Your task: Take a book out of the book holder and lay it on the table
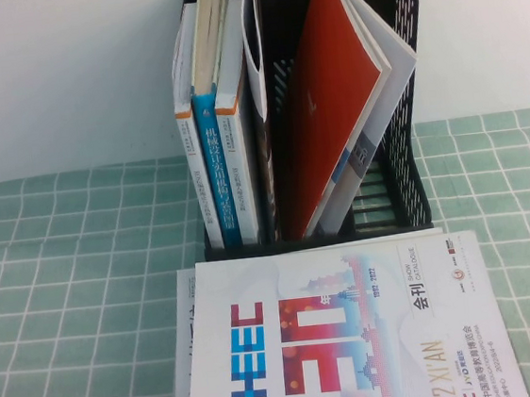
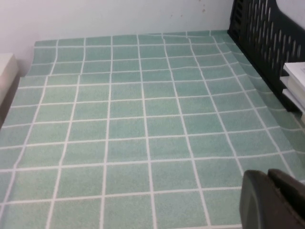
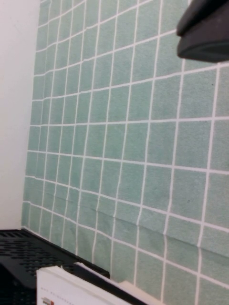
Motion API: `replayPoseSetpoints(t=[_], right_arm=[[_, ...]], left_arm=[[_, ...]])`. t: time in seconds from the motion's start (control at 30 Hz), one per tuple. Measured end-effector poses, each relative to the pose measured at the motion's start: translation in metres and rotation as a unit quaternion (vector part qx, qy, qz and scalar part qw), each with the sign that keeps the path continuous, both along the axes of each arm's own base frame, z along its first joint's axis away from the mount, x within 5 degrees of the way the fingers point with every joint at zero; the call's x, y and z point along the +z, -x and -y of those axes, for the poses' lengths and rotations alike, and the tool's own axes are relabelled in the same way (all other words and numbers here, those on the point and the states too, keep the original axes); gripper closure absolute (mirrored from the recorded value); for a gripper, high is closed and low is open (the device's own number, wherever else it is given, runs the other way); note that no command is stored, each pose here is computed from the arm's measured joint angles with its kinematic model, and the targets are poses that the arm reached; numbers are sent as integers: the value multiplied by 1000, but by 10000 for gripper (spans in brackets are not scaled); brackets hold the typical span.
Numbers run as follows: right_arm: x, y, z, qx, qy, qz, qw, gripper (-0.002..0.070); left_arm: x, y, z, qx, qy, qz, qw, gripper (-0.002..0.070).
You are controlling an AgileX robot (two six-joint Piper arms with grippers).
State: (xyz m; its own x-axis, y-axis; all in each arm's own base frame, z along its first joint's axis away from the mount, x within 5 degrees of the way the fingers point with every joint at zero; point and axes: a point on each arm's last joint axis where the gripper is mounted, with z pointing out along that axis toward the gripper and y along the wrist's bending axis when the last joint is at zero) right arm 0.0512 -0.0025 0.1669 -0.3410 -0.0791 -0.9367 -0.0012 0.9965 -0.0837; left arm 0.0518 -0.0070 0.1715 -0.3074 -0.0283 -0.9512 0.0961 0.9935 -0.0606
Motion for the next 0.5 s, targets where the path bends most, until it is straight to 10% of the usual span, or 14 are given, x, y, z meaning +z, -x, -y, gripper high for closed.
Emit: replayPoseSetpoints(t=[0.5], right_arm=[[0, 0, 0, 0, 0, 0, 1000, 678]], left_arm=[[0, 0, -2, -1, -32, 3, 999, 677]])
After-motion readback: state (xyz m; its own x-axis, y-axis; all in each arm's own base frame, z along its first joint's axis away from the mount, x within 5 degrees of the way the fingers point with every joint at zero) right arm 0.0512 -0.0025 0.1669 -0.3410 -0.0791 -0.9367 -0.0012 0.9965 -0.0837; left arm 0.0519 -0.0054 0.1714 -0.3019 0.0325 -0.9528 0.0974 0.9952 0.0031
